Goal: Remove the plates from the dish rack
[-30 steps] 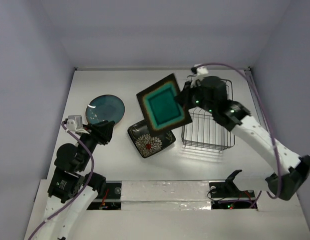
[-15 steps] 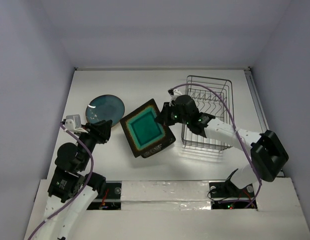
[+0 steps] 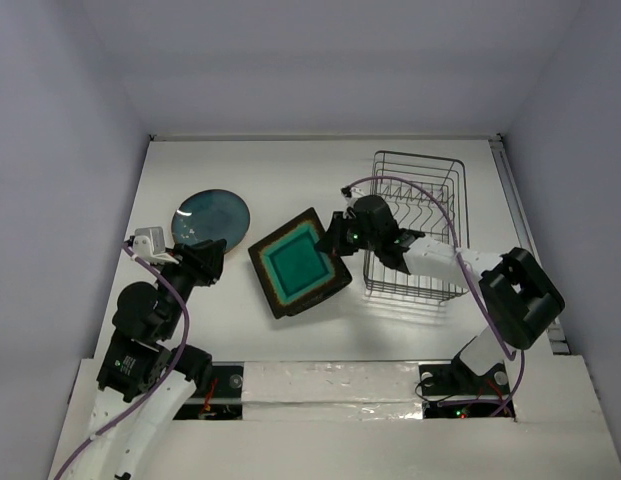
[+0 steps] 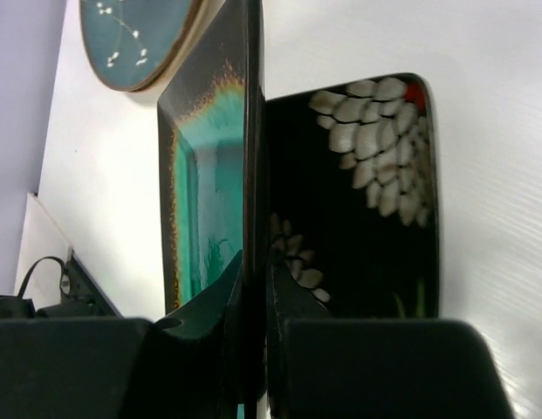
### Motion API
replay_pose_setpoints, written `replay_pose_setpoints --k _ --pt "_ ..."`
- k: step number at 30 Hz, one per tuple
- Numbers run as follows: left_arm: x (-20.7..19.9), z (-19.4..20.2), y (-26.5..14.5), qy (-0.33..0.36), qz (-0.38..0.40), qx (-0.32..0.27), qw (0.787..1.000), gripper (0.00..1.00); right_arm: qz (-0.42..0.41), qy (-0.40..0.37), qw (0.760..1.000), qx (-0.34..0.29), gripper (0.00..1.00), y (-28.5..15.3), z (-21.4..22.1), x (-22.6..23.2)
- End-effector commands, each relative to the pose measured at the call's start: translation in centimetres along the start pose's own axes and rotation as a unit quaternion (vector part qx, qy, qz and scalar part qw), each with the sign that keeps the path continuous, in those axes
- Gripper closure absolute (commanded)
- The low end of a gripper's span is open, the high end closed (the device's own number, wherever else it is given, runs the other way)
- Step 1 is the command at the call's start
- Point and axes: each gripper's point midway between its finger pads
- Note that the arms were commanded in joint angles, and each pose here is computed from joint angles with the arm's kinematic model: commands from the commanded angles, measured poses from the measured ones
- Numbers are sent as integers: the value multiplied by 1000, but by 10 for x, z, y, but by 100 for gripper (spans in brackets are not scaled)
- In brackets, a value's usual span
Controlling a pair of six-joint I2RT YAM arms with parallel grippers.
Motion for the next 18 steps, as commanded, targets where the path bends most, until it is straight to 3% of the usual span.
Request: replay_pose_setpoints --k 1,9,15,18 --pt "-9 -14 0 -2 12 -17 1000 66 -115 -16 989 -87 100 -30 -66 50" --pt "-9 -15 -1 -4 13 -19 1000 66 -104 -28 994 0 100 -10 -31 24" --pt "-10 -15 -2 -5 15 -21 1000 66 -97 -33 995 16 100 -3 -27 19" --pt "-10 -15 -2 -4 16 -20 1000 66 -60 -37 997 20 87 3 -28 6"
Point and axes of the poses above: each gripper's point midway between its finger pads, its own y axis out along the fingers, its own x axis along the line the jaws close on, z = x × y, and after that the axes turned 2 degrees about -y, right-handed
